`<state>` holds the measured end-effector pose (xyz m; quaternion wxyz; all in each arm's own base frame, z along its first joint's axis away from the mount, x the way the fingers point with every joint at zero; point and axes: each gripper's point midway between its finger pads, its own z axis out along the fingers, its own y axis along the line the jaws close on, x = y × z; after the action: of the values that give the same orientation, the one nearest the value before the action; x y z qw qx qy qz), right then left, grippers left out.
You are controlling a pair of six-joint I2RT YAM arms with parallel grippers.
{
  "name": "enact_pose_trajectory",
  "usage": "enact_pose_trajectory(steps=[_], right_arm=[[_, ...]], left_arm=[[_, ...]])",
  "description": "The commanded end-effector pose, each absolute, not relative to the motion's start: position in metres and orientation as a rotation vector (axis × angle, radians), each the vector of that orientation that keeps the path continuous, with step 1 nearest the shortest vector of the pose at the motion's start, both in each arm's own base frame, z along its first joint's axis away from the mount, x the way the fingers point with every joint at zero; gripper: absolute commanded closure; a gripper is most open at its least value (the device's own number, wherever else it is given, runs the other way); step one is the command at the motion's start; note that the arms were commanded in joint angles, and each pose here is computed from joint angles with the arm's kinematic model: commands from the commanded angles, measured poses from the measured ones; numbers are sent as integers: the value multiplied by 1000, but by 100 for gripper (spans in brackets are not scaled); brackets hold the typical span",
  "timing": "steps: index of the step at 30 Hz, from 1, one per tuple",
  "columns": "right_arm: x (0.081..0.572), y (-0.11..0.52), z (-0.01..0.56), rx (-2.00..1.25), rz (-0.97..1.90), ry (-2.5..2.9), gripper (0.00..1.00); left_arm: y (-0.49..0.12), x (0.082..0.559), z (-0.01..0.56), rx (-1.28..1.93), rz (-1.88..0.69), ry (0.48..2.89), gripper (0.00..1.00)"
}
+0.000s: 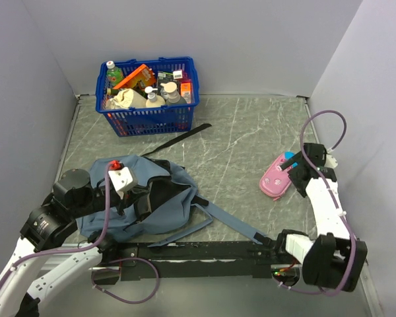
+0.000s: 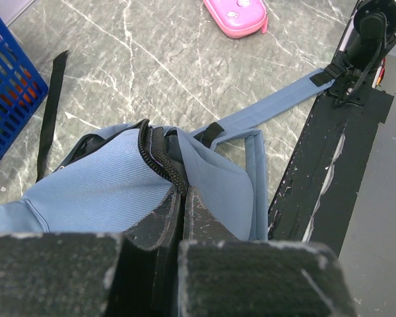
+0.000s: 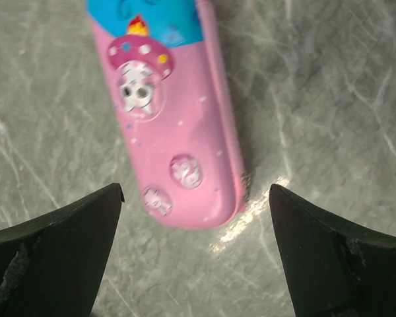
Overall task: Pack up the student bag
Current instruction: Pick up the stationery from the center of the board.
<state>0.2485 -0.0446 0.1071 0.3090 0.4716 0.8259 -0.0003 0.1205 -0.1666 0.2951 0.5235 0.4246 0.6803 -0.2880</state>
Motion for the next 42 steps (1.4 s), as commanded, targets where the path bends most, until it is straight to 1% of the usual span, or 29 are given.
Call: enact_pose_trajectory(steps=[1,3,9,15,22,23,28,31,32,34,35,40,41,42], right_arm=[[266,-54,105,1133,81,2226,0],[278,-57,104,1083,144,2216,0],[299,-66,78,1090,203,2251,0],[305,-69,51,1125,224,2342,0],[318,-52,37,1107,354,2371,1],[319,-51,36,1100,360,2370,5],[324,-40,28,1084,388,2408,11],[330,-33,27,1044,401,2415,19],[331,-31,27,1030,403,2412,28],[336,-27,35,996,419,2389,37],[336,-25,37,985,423,2382,44],[343,-15,69,875,444,2295,59],[344,-12,75,853,466,2283,65],[345,-9,83,829,477,2266,67]], left_arm=[[-175,109,340,999,-768,1441,99],[-175,109,338,999,-768,1441,99],[-175,108,340,998,-770,1436,99],[-172,107,340,1003,-755,1431,99],[-174,108,337,1013,-759,1429,99],[-174,108,338,1012,-758,1429,99],[-176,109,339,1014,-765,1428,99],[-176,110,338,1011,-762,1433,99],[-175,109,339,1010,-759,1434,99],[-174,110,338,1007,-756,1440,99],[-174,109,336,1008,-756,1442,99],[-175,109,336,1010,-764,1444,99],[-176,109,337,1009,-766,1446,99],[-176,110,337,1006,-769,1447,99]])
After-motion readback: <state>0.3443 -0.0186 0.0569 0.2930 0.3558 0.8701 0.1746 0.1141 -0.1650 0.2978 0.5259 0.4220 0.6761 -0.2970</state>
